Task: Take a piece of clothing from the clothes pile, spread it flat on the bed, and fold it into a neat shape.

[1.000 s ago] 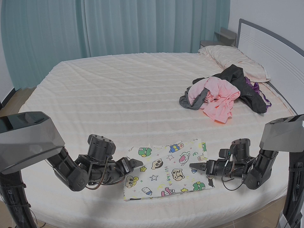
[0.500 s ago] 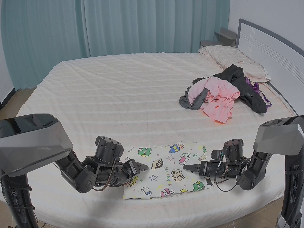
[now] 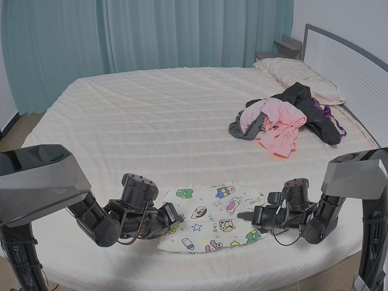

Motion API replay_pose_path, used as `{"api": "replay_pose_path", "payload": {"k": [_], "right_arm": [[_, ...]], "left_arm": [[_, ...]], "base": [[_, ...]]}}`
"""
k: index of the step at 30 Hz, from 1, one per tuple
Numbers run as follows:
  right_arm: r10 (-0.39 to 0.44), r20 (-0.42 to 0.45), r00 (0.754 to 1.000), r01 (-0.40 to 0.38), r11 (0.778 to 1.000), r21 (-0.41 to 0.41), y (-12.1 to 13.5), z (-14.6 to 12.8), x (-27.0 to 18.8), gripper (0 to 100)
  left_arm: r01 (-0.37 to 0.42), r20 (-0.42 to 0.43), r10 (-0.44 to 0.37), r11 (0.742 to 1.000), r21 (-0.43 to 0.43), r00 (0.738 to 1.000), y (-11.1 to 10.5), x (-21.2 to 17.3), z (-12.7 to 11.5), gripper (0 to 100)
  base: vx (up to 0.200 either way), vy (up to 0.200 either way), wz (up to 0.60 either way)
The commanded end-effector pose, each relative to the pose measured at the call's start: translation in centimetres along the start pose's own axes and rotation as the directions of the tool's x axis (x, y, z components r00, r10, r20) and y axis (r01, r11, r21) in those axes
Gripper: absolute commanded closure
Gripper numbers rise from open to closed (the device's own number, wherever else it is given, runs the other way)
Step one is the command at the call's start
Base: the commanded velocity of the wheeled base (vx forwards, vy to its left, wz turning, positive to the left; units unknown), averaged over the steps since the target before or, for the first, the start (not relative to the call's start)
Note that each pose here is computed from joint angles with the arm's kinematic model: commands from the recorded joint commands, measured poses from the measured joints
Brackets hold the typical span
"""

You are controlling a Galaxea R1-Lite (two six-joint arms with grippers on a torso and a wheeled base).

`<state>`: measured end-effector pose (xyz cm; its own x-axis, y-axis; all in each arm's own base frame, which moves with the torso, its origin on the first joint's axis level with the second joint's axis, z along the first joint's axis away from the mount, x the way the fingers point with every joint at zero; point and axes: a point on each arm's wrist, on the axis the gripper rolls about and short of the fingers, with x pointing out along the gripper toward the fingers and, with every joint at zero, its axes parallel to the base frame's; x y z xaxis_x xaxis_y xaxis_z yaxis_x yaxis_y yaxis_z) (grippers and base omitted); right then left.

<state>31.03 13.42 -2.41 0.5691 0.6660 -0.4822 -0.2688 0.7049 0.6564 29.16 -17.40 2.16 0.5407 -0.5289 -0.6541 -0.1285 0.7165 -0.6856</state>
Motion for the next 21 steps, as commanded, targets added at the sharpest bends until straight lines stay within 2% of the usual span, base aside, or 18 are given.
{"api": "replay_pose_path", "payload": {"k": [1, 7, 21], "right_arm": [[-0.003, -0.001, 1.000, 0.003, 1.000, 0.002, 0.0, 0.0, 0.0, 100], [-0.002, 0.014, 1.000, 0.001, 1.000, 0.023, 0.0, 0.1, -0.2, 100], [-0.011, 0.050, 0.999, 0.011, 1.000, 0.004, 0.6, 0.0, -0.1, 100]], "left_arm": [[0.020, 0.020, -0.020, 1.000, -0.022, 1.000, -0.5, -0.8, 0.4, 100], [0.009, 0.025, -0.008, 0.999, -0.035, 1.000, 0.2, -1.5, 0.4, 100], [-0.020, 0.008, 0.020, 0.999, -0.043, 1.000, 1.0, -2.7, -0.4, 100]], "base": [[0.000, 0.000, 0.00], [0.000, 0.200, 0.00], [0.000, 0.200, 0.00]]}}
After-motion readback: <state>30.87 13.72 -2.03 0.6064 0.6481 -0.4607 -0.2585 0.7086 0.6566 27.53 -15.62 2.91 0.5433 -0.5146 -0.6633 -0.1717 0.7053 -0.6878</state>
